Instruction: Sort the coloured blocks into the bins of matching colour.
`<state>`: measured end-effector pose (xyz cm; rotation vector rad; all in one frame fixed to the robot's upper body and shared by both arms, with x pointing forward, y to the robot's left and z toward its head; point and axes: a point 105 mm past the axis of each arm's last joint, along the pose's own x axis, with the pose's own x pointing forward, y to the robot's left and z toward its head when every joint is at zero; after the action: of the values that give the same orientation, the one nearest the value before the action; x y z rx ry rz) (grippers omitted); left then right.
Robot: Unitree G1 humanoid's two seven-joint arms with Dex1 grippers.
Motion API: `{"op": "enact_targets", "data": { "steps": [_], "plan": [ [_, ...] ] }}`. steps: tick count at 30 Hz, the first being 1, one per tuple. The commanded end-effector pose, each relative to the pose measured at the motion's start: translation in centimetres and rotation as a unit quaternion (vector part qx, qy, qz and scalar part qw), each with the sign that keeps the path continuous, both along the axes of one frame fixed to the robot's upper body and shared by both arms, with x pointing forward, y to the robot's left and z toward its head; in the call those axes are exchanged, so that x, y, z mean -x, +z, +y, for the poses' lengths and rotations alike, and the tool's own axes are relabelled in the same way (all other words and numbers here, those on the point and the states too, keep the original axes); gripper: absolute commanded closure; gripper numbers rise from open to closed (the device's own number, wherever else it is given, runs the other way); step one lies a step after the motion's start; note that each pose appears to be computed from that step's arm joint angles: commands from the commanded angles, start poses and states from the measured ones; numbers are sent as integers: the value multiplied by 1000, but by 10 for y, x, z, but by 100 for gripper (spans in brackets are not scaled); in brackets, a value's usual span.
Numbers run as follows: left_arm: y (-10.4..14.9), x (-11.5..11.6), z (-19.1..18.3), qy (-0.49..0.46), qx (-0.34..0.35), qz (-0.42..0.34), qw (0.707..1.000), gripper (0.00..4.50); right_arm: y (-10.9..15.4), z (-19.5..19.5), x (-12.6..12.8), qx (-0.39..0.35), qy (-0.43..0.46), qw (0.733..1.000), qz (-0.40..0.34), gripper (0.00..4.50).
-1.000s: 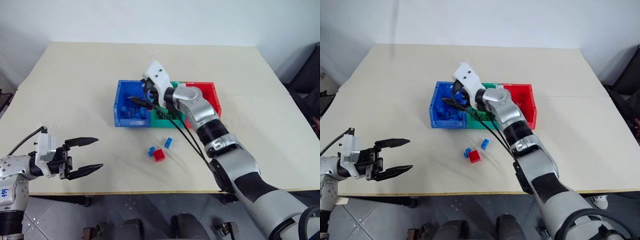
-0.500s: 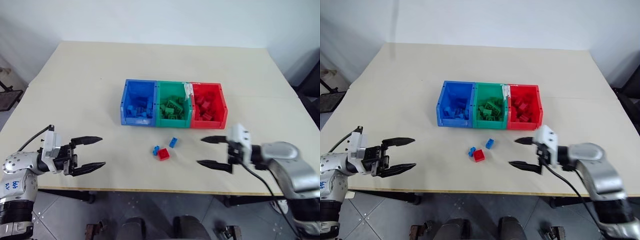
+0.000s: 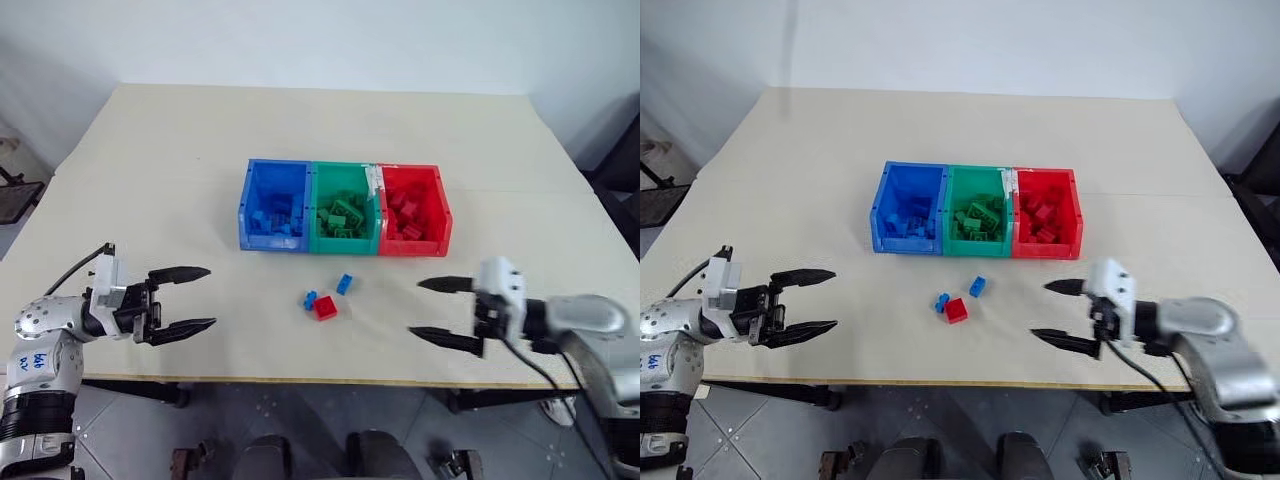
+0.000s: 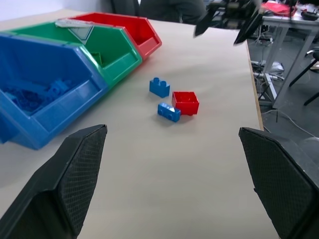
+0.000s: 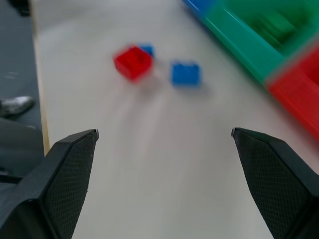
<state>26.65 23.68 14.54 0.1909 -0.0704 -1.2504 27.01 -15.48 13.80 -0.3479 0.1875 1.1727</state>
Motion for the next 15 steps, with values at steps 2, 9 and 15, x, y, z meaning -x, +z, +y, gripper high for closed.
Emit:
{"op": "enact_targets", "data": {
  "steps": [2,9,15],
  "plan": [
    [10,2,-1,3,-1,-24,1000,0,-6,22,-23,30,14,999,-23,2],
    [10,13,3,19,1,-29,999,0,-13,39,-50,95,91,990,-49,2],
    [6,25,2,38,4,-26,999,0,-22,47,-66,134,152,977,-62,2]
  ]
}}
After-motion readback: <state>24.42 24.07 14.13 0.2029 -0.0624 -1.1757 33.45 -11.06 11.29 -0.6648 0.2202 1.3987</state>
